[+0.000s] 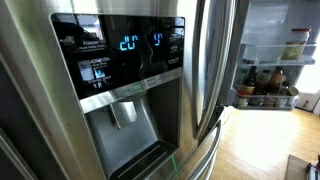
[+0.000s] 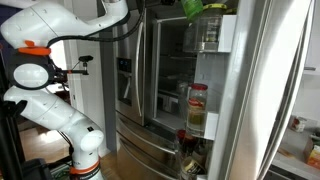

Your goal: Move the green bottle to the top compartment of the fridge door

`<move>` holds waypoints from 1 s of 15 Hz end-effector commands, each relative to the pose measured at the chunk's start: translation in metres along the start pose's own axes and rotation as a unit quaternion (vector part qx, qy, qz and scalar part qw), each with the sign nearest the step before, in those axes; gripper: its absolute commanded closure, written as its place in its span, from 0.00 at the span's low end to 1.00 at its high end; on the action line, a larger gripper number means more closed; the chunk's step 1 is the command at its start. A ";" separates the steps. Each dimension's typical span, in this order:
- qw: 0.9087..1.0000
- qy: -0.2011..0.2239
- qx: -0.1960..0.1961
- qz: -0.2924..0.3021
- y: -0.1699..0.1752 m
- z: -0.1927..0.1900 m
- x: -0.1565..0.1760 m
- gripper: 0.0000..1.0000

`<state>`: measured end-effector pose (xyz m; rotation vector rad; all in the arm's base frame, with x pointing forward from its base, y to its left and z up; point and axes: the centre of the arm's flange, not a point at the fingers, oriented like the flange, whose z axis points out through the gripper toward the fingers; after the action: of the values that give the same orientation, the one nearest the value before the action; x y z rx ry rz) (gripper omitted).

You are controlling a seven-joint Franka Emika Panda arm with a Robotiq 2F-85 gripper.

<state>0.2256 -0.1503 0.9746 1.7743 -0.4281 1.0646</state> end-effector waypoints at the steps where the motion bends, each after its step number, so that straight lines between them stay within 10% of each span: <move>1: 0.999 -0.008 0.018 0.041 0.012 0.013 0.005 0.55; 15: 0.992 -0.033 0.051 0.114 0.046 0.045 0.000 0.55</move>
<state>0.2141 -0.1979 0.9833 1.8762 -0.6134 1.1780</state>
